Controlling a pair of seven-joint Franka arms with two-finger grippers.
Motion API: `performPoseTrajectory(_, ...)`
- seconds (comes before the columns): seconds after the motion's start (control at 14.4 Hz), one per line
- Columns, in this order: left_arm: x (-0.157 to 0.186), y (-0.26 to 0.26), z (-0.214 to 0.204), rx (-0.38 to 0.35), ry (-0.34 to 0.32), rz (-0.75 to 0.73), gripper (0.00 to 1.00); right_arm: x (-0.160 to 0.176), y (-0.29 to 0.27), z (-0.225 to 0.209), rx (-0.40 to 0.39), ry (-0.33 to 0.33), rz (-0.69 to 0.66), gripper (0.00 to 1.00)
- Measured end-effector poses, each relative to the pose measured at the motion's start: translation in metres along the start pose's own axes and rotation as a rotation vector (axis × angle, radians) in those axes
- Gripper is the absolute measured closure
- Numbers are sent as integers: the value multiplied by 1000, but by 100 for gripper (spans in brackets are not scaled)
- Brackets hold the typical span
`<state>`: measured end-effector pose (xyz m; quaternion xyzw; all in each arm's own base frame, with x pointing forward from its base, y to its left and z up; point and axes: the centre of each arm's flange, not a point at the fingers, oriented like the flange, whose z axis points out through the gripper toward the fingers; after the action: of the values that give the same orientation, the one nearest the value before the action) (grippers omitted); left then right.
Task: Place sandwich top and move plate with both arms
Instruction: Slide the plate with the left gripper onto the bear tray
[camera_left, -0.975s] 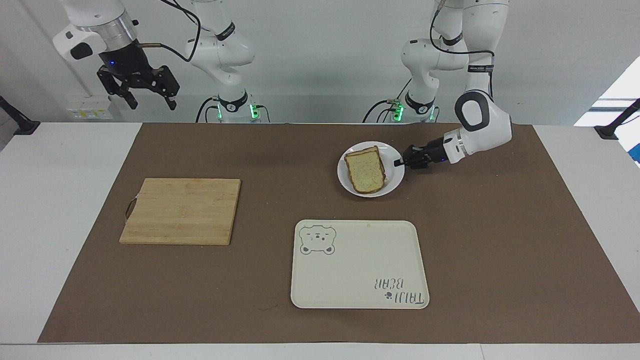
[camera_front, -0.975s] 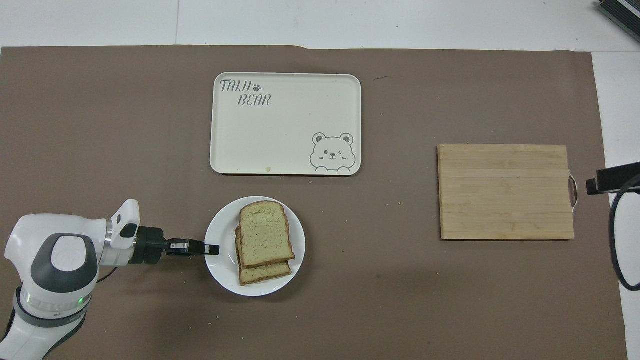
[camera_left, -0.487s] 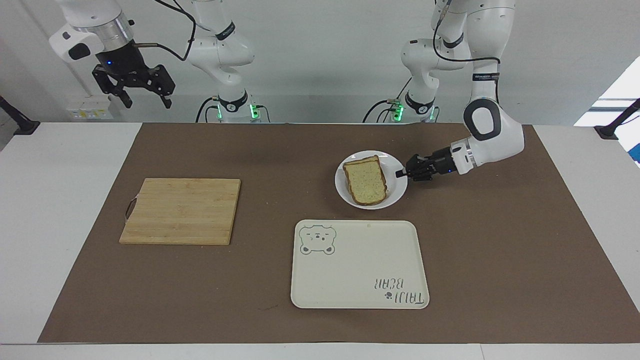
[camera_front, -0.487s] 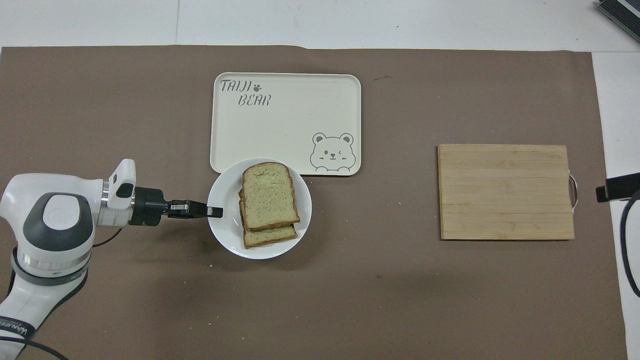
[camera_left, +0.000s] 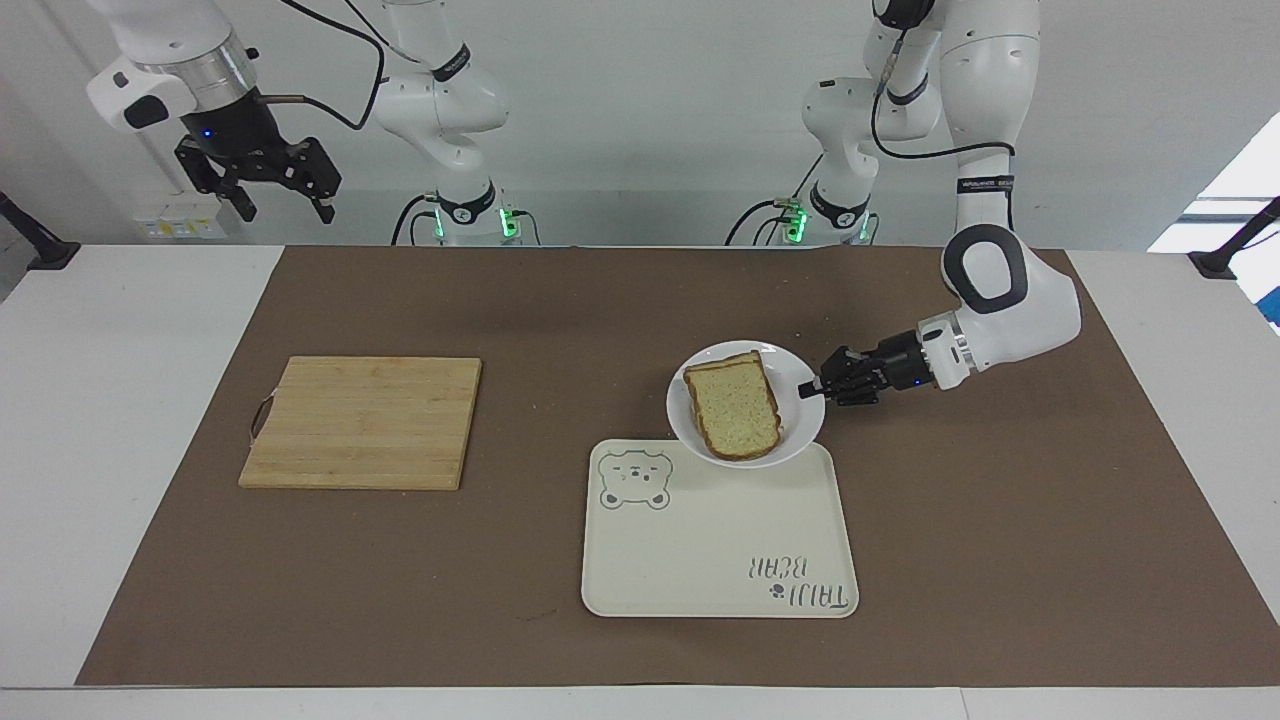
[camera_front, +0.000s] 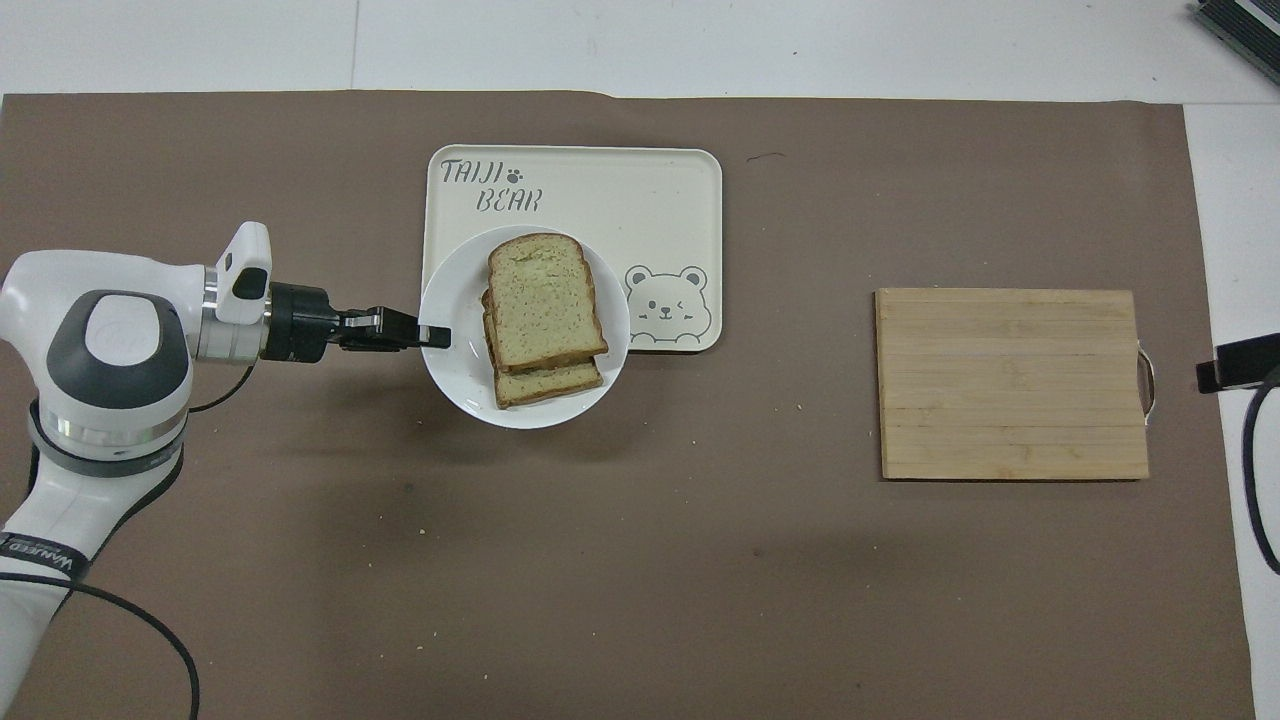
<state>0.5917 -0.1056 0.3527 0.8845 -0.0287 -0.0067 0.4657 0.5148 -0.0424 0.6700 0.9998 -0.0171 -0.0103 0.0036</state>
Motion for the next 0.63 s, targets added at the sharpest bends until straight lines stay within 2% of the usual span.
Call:
performPoseTrajectory(0.21, 26, 14, -5, -24, -11, -28, 92, 5, -9, -3, -10, 38, -70, 0)
performPoseTrajectory(0.42, 52, 26, -7, -24, 8, -78, 92, 5, -8, -3, -12, 38, -94, 0)
performPoseTrajectory(0.63, 69, 17, 2, -12, 26, -103, 92, 5, -7, -3, -12, 38, -94, 0)
